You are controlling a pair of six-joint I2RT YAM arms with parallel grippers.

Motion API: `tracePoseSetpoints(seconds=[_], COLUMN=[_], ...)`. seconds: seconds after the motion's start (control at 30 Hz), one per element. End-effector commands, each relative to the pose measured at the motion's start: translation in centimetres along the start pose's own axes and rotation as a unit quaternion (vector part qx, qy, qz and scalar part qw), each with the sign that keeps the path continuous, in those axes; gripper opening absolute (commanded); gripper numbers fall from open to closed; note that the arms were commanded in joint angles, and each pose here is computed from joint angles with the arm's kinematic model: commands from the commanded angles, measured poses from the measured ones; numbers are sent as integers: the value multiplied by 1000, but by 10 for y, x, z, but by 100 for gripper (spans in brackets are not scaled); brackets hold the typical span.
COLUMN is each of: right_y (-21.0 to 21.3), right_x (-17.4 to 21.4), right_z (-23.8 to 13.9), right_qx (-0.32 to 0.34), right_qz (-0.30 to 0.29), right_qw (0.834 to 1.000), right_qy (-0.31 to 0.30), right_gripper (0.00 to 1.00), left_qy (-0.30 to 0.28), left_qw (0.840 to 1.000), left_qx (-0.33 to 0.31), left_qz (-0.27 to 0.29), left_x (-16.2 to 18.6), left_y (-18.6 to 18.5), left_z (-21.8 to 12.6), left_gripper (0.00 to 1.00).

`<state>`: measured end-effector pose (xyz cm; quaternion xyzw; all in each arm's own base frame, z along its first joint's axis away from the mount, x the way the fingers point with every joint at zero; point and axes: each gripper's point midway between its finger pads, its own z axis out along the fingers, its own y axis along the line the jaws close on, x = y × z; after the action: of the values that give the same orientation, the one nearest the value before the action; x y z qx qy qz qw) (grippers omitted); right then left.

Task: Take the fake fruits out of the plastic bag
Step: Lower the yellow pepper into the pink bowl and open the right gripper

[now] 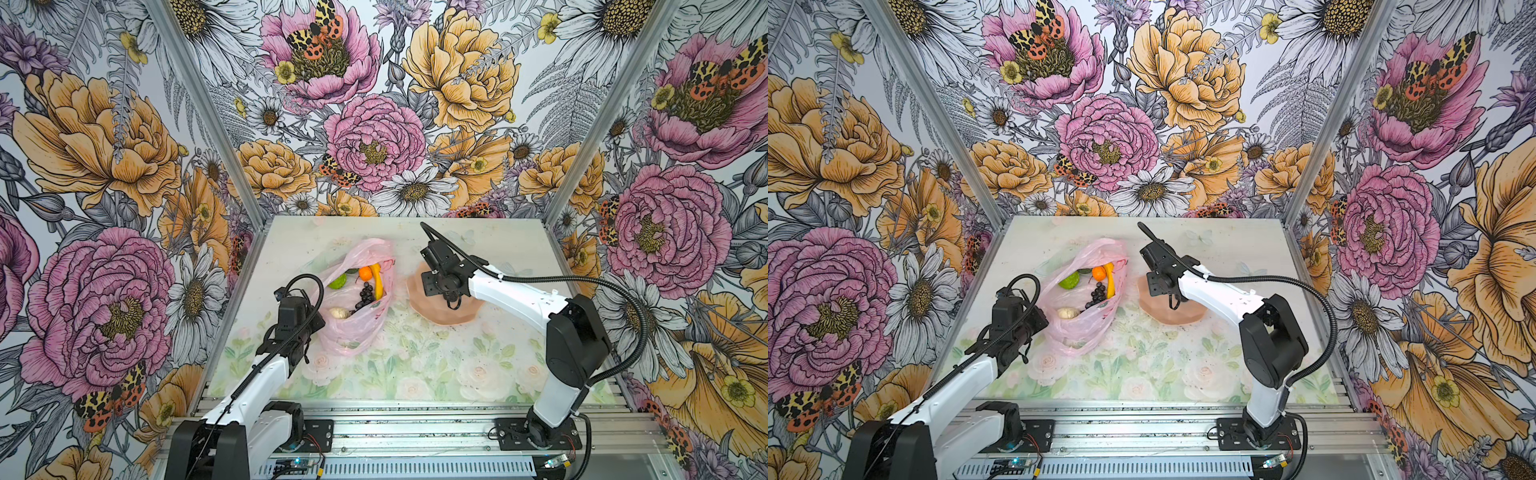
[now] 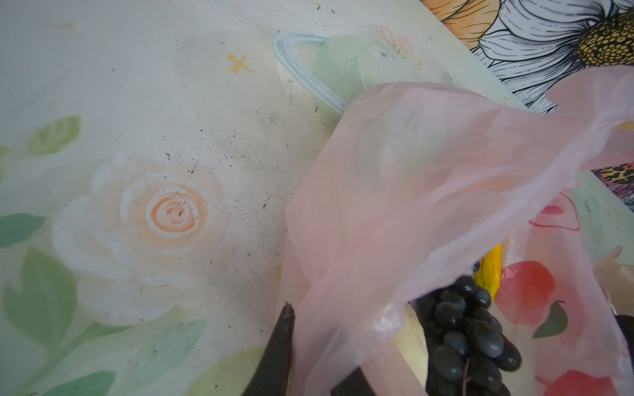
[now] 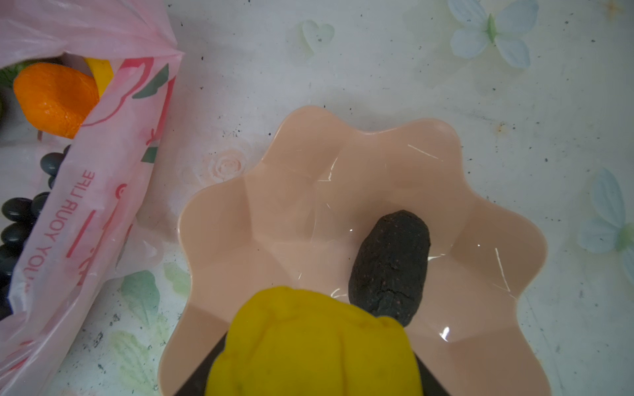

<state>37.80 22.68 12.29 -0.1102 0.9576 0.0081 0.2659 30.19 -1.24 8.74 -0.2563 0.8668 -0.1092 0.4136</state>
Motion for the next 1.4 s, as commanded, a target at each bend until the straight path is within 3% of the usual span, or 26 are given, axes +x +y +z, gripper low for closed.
tracePoseSetpoints(seconds=[0.0, 0.7, 0.97, 1.37], right_y=[-2, -16, -23, -36], right_x=[-8, 9, 0, -7], right_z=[3, 67, 72, 68], right_qx=[23, 78, 96, 111], right_qz=[-17, -83, -85, -80], right_qw=[1000, 992, 990, 990], right_qy=[-1, 62, 56, 48], right_gripper=[62, 68, 74, 72], left_qy=[-12, -11, -12, -13], left_qw=[1000, 1000, 1000, 1000], left_qx=[20, 19, 20, 20], left_qz=[14, 14, 15, 14], left_x=[-10, -10, -10, -11], left_y=[-13, -13, -13, -13], left_z=[-2, -1, -2, -3], left_gripper=[17, 17, 17, 18])
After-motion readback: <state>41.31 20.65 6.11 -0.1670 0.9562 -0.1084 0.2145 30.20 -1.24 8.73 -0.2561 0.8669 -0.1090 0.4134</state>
